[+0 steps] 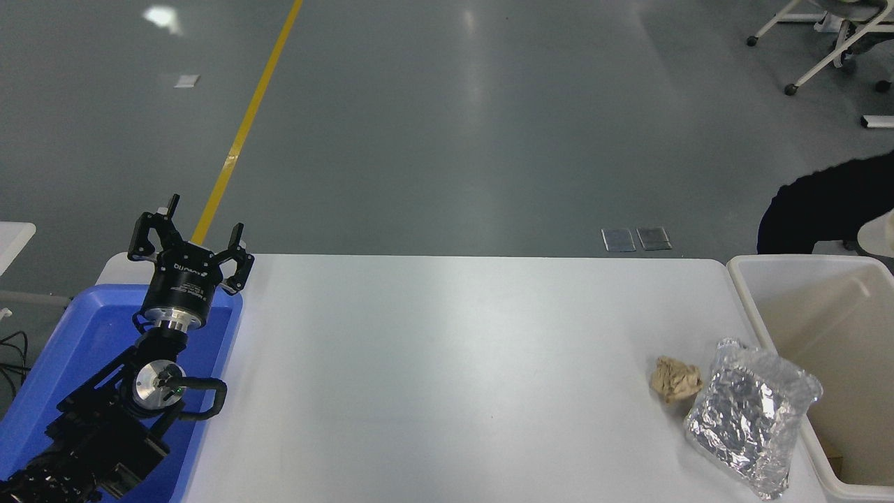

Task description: Pick up paper cup place in dustbin

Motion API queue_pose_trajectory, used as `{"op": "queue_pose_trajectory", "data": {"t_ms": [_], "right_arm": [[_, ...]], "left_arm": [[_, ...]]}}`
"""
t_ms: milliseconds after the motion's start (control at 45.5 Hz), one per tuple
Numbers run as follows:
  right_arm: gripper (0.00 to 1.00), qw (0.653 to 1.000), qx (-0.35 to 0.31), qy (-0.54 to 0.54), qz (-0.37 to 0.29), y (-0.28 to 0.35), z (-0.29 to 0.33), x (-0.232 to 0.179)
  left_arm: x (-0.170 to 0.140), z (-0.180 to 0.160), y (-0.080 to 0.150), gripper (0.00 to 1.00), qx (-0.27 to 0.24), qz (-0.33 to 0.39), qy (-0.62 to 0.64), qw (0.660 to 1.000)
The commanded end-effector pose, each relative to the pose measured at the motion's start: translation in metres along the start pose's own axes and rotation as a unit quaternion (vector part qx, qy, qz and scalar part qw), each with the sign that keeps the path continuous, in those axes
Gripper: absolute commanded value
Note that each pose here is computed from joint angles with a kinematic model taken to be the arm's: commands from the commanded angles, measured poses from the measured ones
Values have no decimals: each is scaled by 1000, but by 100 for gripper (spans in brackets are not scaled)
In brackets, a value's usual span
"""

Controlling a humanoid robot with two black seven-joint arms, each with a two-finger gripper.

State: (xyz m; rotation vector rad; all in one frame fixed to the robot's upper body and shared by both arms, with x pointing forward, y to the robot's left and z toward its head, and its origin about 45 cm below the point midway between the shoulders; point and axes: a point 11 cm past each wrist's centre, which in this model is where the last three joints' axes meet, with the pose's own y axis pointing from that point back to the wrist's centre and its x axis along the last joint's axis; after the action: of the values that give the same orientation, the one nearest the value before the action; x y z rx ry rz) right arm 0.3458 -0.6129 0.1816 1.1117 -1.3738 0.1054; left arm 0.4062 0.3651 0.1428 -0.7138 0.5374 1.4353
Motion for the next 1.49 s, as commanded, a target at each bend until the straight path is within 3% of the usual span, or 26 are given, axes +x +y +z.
{"op": "queue_pose_trajectory", "data": {"t_ms": [0,505,791,813,879,923,1033,1275,1473], "right_arm": [[0,999,-39,-30,-5,-1,48,-41],[0,996,-57,-25,-66,3,67,-134],[0,996,-53,-23,-64,3,61,-142],[5,996,-52,-25,-61,2,61,-141],[45,997,-51,-31,-46,2,59,-137],[66,997,-51,-34,-36,1,58,-134],[99,998,-48,-39,-28,1,54,-132],[100,998,-18,-56,-20,-5,17,-111],[100,997,46,-62,11,-8,-56,-64]], "left_arm": [[0,-1,0,98,0,0,1,1000],[0,0,0,98,0,0,0,1000],[0,0,0,98,0,0,0,1000],[0,-1,0,98,0,0,1,1000],[0,0,0,98,0,0,0,1000],[0,0,0,98,0,0,0,1000],[0,0,0,98,0,0,0,1000],[0,-1,0,98,1,0,1,1000],[0,-1,0,98,1,0,1,1000]]}}
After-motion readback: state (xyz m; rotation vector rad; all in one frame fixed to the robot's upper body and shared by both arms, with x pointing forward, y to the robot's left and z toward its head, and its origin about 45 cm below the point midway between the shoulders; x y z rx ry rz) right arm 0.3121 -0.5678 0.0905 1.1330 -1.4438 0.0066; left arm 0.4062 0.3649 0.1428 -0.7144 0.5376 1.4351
